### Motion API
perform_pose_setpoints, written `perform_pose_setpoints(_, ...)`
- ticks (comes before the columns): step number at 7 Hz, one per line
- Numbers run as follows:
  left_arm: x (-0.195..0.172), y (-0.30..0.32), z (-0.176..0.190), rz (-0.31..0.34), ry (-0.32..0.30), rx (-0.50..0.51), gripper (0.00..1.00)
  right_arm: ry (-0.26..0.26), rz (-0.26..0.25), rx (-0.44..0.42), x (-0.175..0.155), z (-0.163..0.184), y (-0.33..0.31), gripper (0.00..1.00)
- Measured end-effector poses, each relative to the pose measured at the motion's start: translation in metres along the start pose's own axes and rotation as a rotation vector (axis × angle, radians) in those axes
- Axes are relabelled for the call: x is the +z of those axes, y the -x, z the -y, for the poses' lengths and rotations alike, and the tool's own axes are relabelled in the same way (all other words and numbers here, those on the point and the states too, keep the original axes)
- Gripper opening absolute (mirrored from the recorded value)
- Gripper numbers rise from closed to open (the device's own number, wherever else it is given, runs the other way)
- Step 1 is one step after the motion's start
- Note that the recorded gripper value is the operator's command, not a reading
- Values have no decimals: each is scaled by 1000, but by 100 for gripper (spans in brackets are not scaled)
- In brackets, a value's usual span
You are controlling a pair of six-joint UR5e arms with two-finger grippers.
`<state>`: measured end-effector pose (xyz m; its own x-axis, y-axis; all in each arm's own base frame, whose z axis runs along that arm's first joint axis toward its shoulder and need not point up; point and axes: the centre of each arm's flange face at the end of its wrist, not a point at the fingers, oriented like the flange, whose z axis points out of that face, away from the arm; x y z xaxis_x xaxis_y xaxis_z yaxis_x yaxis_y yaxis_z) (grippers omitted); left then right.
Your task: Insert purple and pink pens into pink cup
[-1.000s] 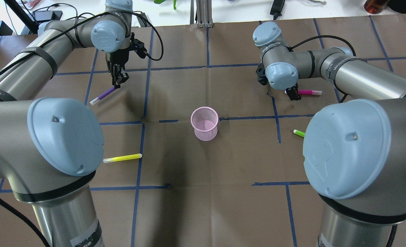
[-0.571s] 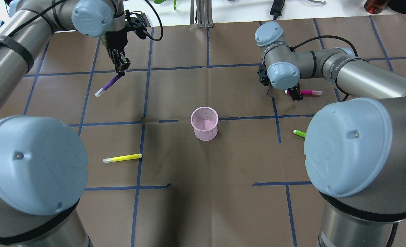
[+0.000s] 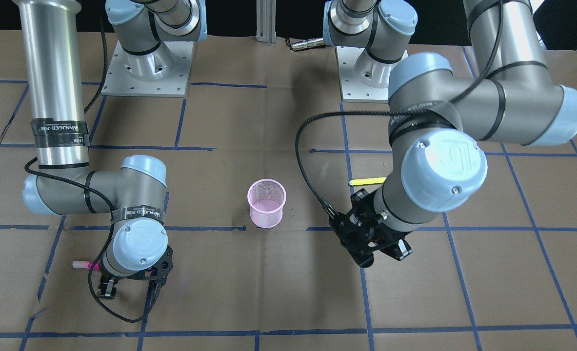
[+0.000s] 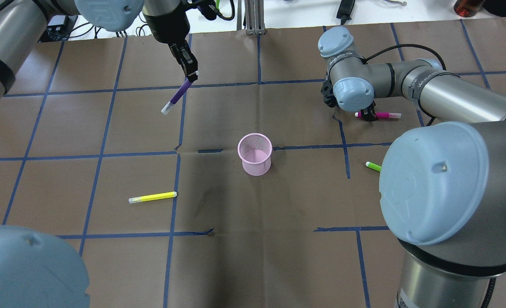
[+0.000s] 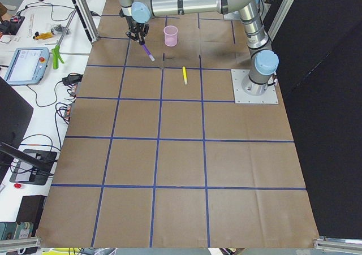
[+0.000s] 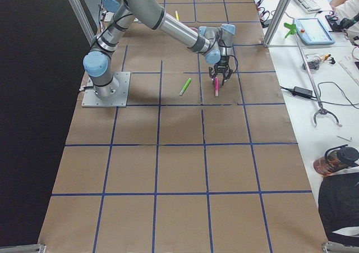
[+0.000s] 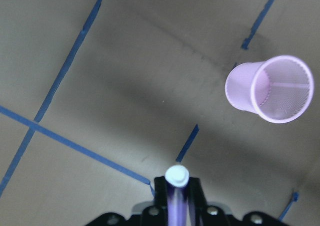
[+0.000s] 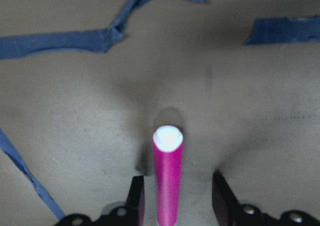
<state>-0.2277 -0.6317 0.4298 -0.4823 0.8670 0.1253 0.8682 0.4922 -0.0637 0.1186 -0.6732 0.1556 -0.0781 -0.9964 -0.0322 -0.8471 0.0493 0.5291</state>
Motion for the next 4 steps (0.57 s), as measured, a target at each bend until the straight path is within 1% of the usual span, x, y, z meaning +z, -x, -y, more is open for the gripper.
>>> perform_pose_setpoints(1,-15,-28,0,-27,-68,15,0,0,-1,0,0,0,0,9)
perform_pose_setpoints(2,-26,-58,-7,-49,-138,24,0,0,-4,2,-2,-1,-1,8)
perform_pose_setpoints(3,-27,-84,-19,-47,-204,34,0,-1,-10,4,-3,-1,-2,8)
perform_pose_setpoints(4,-15,-97,-25,-28,-273,46,0,-3,-18,7,-5,-1,-3,8)
